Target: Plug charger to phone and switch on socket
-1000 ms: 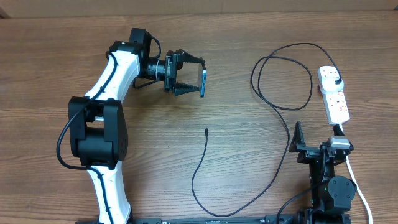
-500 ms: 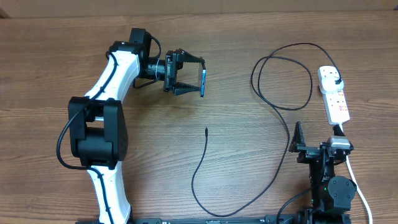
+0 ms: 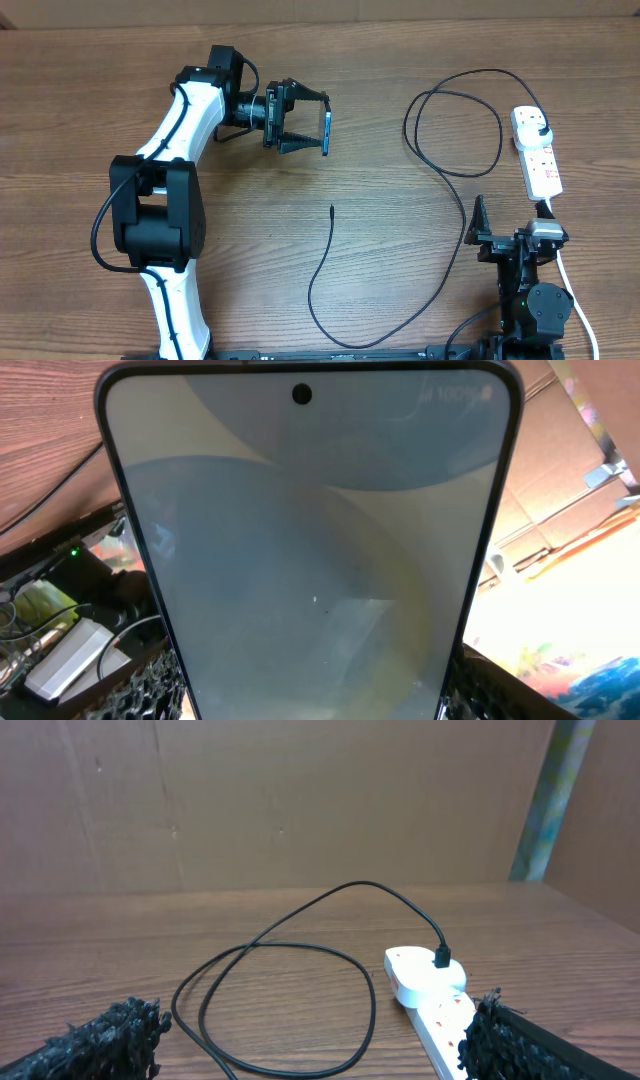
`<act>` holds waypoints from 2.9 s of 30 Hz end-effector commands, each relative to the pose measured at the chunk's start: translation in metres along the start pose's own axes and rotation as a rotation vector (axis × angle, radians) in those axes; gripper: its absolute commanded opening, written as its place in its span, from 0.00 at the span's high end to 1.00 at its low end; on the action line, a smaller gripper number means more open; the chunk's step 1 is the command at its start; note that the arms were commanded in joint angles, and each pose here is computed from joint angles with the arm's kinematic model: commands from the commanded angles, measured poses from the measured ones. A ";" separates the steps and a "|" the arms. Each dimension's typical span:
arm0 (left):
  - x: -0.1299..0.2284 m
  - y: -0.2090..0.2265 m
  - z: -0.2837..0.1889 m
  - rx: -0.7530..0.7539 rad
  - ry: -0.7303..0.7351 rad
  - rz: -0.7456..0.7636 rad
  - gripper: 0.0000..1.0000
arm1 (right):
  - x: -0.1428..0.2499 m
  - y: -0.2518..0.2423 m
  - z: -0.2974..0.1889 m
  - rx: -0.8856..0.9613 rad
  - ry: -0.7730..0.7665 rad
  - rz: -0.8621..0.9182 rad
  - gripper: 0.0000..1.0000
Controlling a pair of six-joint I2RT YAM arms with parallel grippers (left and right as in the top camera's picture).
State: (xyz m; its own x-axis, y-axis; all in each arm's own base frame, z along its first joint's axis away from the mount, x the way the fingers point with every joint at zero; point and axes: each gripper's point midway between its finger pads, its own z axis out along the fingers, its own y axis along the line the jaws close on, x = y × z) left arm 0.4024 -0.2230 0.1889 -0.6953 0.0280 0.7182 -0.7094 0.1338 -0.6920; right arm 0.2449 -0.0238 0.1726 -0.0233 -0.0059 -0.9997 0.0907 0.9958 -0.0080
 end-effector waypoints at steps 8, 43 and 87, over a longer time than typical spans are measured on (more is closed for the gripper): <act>0.008 -0.013 -0.002 0.042 0.048 0.015 0.96 | 0.003 0.000 0.001 0.002 0.003 -0.002 0.00; 0.008 -0.013 -0.002 0.042 0.048 0.015 0.96 | 0.003 0.000 0.001 0.002 0.003 -0.002 0.00; -0.026 0.009 -0.003 -0.108 -0.136 0.139 0.96 | 0.003 0.000 0.001 0.002 0.003 -0.002 0.00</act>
State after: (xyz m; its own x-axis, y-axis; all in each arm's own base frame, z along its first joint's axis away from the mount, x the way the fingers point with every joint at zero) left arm 0.4076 -0.2195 0.1628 -0.7456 -0.0831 0.6611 -0.6599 0.2294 -0.7154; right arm 0.2449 -0.0238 0.1725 -0.0236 -0.0054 -0.9997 0.0907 0.9958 -0.0076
